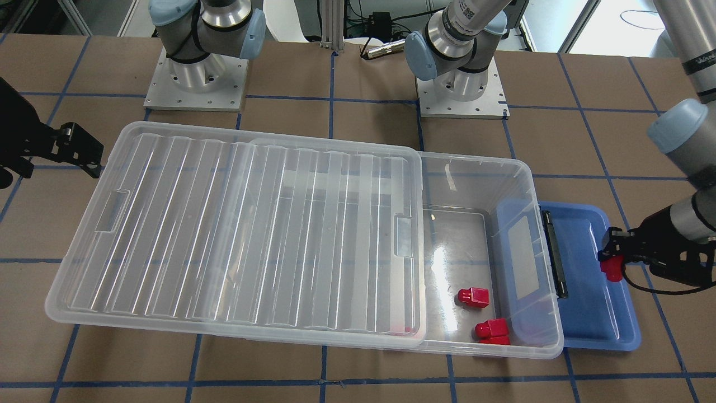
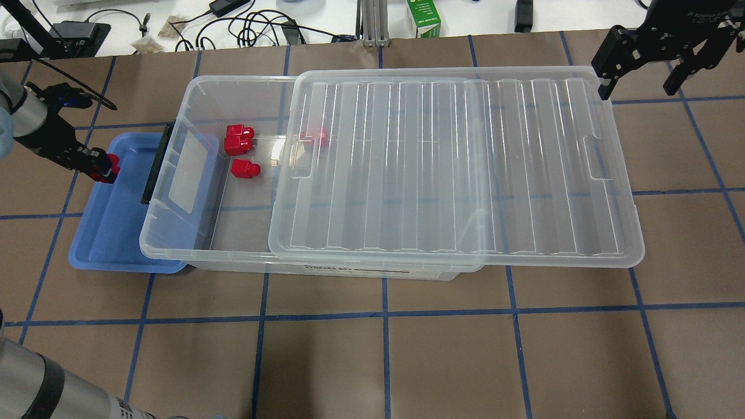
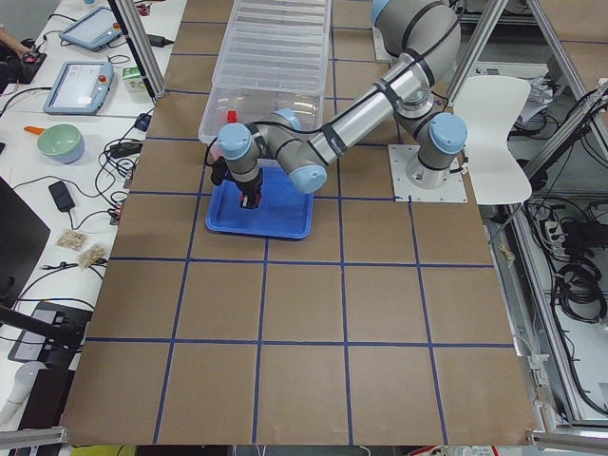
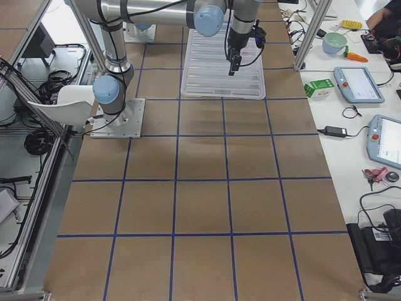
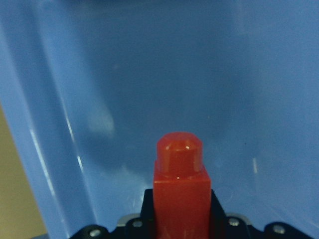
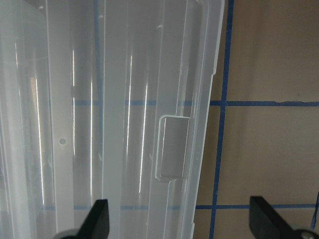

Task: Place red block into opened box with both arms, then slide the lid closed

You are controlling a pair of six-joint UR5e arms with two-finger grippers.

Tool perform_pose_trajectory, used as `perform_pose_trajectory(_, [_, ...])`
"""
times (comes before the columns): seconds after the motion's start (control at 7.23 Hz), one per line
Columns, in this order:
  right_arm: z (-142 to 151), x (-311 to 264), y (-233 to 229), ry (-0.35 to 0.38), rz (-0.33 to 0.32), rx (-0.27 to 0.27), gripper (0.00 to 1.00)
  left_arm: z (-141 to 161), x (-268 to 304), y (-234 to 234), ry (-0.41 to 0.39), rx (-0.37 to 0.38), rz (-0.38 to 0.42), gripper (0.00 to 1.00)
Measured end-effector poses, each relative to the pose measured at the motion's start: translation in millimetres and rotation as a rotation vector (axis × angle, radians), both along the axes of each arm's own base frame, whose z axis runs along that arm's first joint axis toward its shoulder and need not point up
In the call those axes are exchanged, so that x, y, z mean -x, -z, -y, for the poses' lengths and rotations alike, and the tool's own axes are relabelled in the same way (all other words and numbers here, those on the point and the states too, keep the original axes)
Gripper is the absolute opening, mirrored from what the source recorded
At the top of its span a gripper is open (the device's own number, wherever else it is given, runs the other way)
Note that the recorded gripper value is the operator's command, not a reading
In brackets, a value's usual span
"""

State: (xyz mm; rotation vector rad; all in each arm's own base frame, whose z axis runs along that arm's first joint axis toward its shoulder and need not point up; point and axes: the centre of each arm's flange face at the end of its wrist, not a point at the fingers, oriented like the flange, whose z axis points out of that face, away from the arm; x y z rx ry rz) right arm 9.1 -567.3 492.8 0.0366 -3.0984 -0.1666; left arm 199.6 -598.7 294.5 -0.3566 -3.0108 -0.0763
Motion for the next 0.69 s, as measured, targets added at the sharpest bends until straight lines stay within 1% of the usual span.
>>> perform_pose_trajectory(0.14, [-0.1, 4.5, -2.2, -0.009, -0.034, -0.002, 1.0, -0.5, 14.8, -53.5, -0.005, -0.012, -0.005, 0.0])
perform_pose_trajectory(0.28, [-0.6, 6.7, -4.1, -0.011, -0.053, -0.002, 1.0, -1.3, 49.9, -99.5, -0.011, -0.019, 0.003, 0.0])
perform_pose_trajectory(0.42, [-0.6, 7.6, -4.6, -0.008, -0.062, -0.002, 1.0, -2.2, 102.1, -130.0, -0.037, -0.021, 0.016, 0.0])
perform_pose_trajectory(0.55, [0.2, 8.3, -4.2, -0.004, -0.066, -0.002, 1.0, -2.0, 153.8, -138.9, -0.085, -0.027, 0.027, 0.0])
perform_pose_trajectory(0.69, [1.2, 8.6, -3.1, -0.002, -0.065, -0.003, 1.0, -1.6, 197.1, -133.1, -0.129, -0.034, 0.037, 0.0])
